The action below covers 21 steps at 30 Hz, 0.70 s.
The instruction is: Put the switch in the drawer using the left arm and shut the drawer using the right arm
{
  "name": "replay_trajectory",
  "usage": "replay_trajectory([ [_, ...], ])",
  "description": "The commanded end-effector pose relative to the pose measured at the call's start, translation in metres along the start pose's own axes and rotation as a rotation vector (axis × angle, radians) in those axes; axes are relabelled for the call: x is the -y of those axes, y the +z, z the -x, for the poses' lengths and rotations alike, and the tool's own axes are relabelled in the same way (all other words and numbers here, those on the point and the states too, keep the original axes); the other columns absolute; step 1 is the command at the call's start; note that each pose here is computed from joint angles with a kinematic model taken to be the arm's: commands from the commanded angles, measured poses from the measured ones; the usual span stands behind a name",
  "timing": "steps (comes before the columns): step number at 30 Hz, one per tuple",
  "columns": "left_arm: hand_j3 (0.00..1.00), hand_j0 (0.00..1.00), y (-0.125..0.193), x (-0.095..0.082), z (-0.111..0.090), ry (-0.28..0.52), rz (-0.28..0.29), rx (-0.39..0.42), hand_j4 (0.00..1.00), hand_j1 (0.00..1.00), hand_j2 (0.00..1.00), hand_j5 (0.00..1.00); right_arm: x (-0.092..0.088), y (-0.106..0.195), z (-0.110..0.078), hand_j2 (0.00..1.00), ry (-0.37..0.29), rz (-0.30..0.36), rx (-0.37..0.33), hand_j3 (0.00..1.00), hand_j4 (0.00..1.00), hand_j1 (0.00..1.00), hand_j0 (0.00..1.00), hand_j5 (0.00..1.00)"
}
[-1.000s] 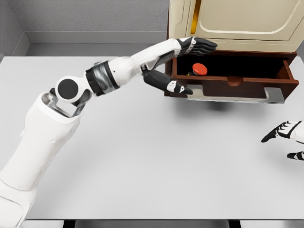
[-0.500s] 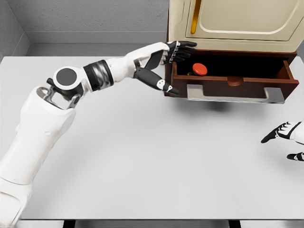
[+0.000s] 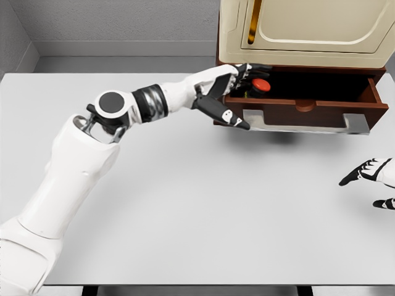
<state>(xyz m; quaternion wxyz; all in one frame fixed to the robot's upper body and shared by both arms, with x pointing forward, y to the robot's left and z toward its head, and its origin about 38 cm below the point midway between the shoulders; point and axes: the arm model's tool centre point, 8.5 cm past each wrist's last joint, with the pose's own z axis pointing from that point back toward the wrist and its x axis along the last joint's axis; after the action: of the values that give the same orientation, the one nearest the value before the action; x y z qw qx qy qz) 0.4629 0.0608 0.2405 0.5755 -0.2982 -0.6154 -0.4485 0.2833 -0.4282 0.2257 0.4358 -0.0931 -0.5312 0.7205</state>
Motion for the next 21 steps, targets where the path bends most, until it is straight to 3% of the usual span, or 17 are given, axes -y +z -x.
replay_trajectory([
  [1, 0.99, 0.99, -0.006, 0.003, 0.004, 0.016, 0.008, -0.012, 0.99, 0.99, 0.99, 0.99, 0.0, 0.0, 0.0, 0.77, -0.006, 0.003, 0.001, 0.77, 0.77, 0.77, 0.77, 0.77],
  [9, 1.0, 1.0, -0.024, 0.018, -0.014, -0.032, 0.031, 0.031, 1.0, 1.0, 1.0, 1.0, 0.001, 0.0, 0.0, 0.78, -0.006, 0.003, 0.002, 0.78, 0.78, 0.78, 0.78, 0.78],
  [21, 0.99, 0.99, -0.013, 0.06, -0.068, -0.14, 0.105, 0.184, 0.99, 0.99, 0.99, 0.99, 0.001, 0.0, 0.0, 0.78, -0.006, 0.005, 0.001, 0.78, 0.78, 0.78, 0.78, 0.78],
])
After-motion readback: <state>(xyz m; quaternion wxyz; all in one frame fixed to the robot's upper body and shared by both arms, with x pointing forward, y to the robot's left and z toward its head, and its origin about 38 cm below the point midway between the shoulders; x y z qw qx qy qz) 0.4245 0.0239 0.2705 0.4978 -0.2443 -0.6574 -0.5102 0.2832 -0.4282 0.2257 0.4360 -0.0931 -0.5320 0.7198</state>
